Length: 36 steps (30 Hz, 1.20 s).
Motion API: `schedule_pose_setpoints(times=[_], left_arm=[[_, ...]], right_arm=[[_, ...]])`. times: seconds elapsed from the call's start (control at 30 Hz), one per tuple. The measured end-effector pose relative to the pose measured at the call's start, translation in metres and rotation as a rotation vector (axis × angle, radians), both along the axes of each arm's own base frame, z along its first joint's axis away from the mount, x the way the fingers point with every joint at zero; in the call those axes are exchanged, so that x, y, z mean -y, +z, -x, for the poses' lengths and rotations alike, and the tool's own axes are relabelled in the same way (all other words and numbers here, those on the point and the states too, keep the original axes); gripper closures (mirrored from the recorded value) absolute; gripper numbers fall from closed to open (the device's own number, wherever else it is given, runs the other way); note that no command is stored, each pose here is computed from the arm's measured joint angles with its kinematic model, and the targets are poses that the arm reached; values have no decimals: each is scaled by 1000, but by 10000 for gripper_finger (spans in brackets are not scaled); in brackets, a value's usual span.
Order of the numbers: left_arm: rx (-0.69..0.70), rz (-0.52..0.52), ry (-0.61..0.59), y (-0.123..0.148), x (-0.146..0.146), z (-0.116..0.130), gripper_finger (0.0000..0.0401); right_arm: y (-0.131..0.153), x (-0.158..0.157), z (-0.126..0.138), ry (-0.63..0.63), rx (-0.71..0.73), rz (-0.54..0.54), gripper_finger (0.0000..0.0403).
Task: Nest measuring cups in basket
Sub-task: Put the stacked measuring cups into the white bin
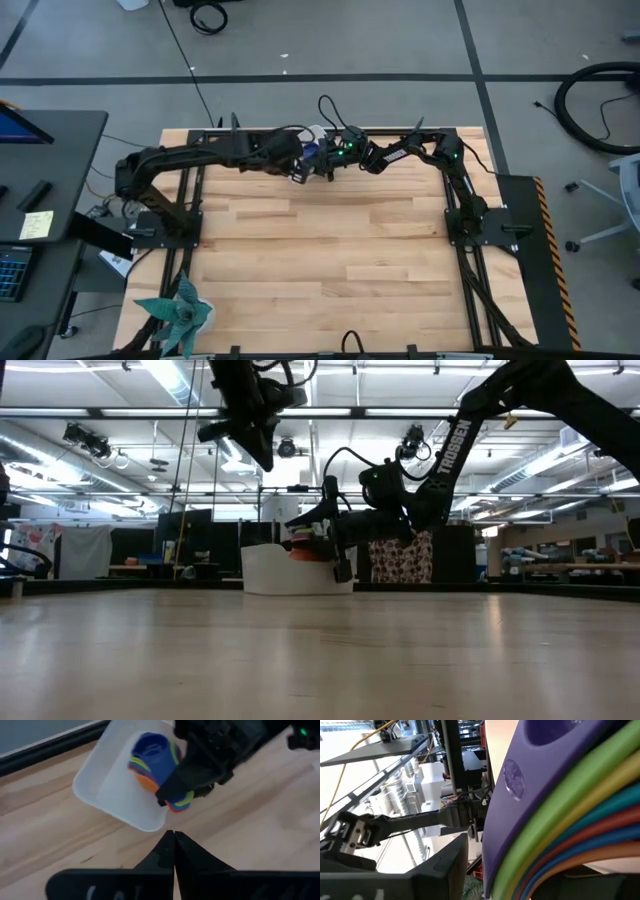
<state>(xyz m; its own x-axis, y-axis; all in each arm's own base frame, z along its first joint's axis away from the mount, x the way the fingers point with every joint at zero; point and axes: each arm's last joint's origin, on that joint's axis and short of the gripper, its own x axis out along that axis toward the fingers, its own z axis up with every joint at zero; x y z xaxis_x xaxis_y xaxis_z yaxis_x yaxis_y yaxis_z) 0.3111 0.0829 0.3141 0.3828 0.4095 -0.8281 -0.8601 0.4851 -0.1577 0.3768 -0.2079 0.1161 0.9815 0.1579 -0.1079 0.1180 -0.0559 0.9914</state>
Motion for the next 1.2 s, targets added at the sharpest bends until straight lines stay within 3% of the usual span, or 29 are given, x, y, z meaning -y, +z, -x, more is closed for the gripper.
schedule_pose_setpoints(times=[0.4,0.6,0.77,0.93,1.07,1.2], left_arm=[[-31,-67,-72,-1,-41,4,341],[25,70,-131,-23,-67,-7,299],[61,178,-230,-41,-71,-22,283],[-35,70,-293,-52,-72,-28,283],[-104,-47,-217,-51,-78,-25,284],[-115,-65,-170,-51,-90,-19,284]], right_arm=[[0,0,0,6,2,0,231],[0,0,0,6,2,0,231],[0,0,0,7,2,0,231],[0,0,0,7,2,1,231],[0,0,0,10,3,3,231],[0,0,0,11,3,3,231]])
